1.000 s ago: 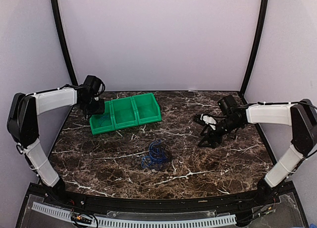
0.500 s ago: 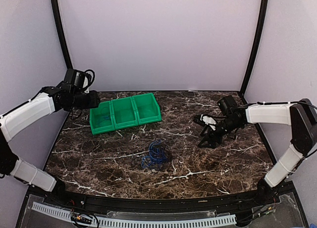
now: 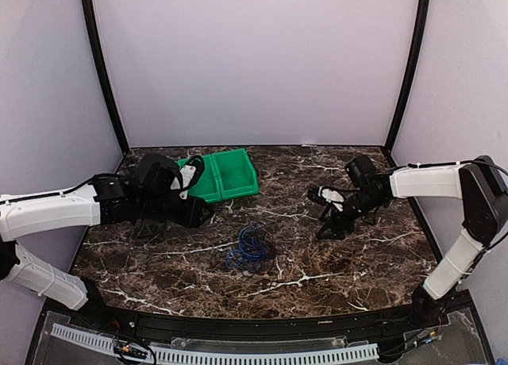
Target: Untangle the cables
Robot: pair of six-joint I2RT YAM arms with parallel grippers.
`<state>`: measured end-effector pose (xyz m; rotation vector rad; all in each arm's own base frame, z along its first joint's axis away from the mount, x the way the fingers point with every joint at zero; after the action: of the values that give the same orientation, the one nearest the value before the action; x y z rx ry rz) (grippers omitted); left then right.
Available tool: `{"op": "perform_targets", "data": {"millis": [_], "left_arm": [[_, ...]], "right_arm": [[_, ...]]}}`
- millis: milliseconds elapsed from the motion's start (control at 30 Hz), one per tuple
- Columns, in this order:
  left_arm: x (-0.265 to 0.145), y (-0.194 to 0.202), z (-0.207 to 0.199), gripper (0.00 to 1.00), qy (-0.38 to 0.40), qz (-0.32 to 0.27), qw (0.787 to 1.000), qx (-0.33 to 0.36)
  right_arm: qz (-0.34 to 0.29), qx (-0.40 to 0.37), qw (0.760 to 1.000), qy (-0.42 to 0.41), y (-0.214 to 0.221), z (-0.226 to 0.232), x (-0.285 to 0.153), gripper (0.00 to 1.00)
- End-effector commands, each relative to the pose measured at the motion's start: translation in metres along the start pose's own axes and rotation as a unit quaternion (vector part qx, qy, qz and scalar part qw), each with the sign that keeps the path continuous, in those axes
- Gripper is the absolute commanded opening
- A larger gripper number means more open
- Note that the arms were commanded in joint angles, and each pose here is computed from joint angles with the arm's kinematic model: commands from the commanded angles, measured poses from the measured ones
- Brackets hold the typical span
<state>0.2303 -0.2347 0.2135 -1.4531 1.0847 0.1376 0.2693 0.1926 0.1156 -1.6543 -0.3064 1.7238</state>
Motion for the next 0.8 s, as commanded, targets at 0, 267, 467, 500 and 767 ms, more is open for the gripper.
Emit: {"op": "perform_targets", "data": {"millis": [0, 267, 467, 500, 767], "left_arm": [[0.016, 0.013, -0.030, 0.41, 0.033, 0.000, 0.999, -0.018], [0.049, 0.024, -0.082, 0.45, -0.019, 0.055, 0.998, -0.025], [0.073, 0.038, -0.070, 0.45, -0.108, 0.095, 0.988, -0.061], [0.074, 0.039, -0.068, 0.45, -0.114, 0.095, 0.987, -0.061], [0.076, 0.037, -0.070, 0.33, -0.108, 0.082, 0.988, -0.069]], "right_arm": [[0.000, -0.015, 1.000, 0.000, -0.008, -0.001, 0.004, 0.75], [0.024, -0.024, 0.999, 0.000, -0.007, 0.003, 0.015, 0.74], [0.025, -0.032, 0.999, 0.009, -0.008, 0.004, 0.014, 0.74], [0.025, -0.032, 0.999, 0.010, -0.008, 0.005, 0.013, 0.74], [0.027, -0.033, 0.999, 0.011, -0.007, 0.004, 0.013, 0.74]]}}
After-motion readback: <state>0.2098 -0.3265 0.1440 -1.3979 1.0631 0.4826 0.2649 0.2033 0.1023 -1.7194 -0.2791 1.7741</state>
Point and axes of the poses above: each gripper's point midway between its finger pads, its own x axis out along the fingers, its own z axis along the line the jaws close on, y = z × x, the point moved 6 cm from there along -x, back along the fingers, and after that the axes turned 1 degree about x, right-handed, at the moved point
